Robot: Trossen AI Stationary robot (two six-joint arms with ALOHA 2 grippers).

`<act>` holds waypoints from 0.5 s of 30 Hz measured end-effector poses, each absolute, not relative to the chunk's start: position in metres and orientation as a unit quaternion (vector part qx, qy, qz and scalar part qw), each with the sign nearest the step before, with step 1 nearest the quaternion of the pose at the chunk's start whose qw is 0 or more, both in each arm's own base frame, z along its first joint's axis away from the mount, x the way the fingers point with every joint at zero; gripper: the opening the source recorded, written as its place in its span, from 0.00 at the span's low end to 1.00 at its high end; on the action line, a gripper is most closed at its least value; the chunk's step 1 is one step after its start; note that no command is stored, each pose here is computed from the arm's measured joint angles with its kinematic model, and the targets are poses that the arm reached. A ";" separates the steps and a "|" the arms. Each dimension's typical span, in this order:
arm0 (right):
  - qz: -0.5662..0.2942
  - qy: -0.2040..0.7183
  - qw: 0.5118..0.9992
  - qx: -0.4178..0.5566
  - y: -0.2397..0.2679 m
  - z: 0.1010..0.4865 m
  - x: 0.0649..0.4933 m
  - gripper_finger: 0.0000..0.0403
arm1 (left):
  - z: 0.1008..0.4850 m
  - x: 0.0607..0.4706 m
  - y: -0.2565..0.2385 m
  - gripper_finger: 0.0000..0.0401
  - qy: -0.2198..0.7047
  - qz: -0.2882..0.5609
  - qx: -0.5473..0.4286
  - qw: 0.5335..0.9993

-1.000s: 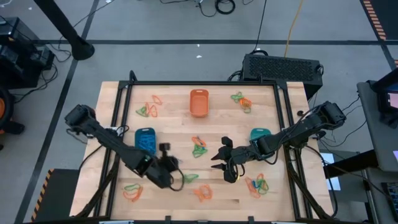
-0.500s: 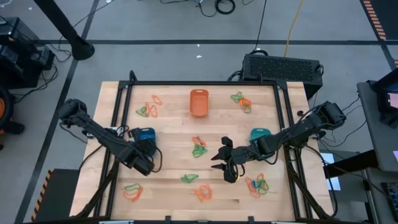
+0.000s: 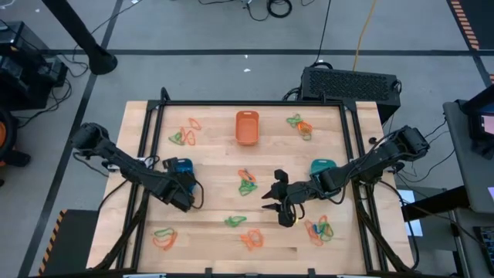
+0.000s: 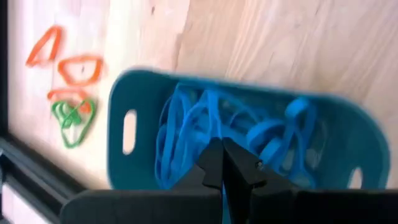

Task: Sort rubber bands into baskets
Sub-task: Put the blue rubber band into the blue bin

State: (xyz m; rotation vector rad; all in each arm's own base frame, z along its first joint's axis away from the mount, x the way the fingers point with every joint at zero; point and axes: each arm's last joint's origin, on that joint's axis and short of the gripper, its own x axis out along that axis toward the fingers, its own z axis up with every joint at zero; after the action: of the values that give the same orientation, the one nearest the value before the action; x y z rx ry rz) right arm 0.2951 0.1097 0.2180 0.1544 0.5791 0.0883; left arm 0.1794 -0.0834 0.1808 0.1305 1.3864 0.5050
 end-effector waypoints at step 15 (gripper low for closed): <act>0.055 0.309 0.949 0.015 0.108 0.213 0.292 0.35 | 0.181 0.186 -0.061 0.15 0.653 0.255 0.035 0.713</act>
State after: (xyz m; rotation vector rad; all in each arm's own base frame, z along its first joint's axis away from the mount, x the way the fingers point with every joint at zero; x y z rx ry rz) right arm 0.2922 0.1083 0.2134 0.0298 0.6280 0.1123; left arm 0.1864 -0.0605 0.1807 0.0785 1.4466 0.5647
